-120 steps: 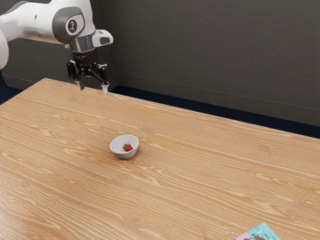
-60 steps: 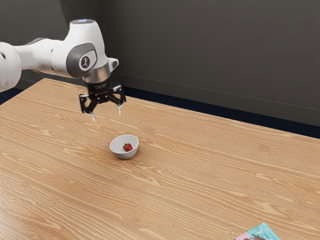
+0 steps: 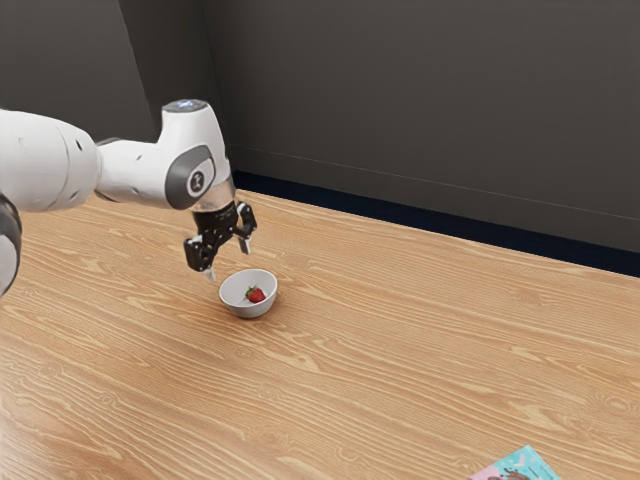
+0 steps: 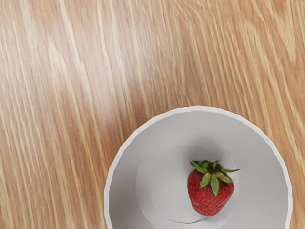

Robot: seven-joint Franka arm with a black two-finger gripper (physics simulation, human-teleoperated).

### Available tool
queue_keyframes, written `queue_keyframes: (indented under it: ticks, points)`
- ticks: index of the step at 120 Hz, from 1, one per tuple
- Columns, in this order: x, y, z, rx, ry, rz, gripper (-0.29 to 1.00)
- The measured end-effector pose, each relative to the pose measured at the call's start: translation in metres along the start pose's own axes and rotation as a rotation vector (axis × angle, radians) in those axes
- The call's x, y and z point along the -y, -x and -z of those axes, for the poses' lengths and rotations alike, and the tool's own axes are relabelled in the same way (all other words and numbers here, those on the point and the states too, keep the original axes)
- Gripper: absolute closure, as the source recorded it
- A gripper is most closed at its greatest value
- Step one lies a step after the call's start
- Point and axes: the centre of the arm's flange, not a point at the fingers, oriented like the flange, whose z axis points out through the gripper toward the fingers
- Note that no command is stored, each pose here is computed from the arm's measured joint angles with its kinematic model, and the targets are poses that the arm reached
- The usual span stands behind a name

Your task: Take strawberry from the bowl

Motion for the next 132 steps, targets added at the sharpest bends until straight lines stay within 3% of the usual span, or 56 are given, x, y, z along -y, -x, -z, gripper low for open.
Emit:
queue_keyframes:
  ticks: [24, 77, 132]
  points:
    - [-0.006, -0.012, -0.014, 0.003, -0.021, 0.117, 0.03]
    - [-0.022, -0.006, -0.038, -0.001, -0.033, 0.192, 0.28]
    - [-0.034, 0.006, -0.070, 0.004, -0.052, 0.201, 0.33]
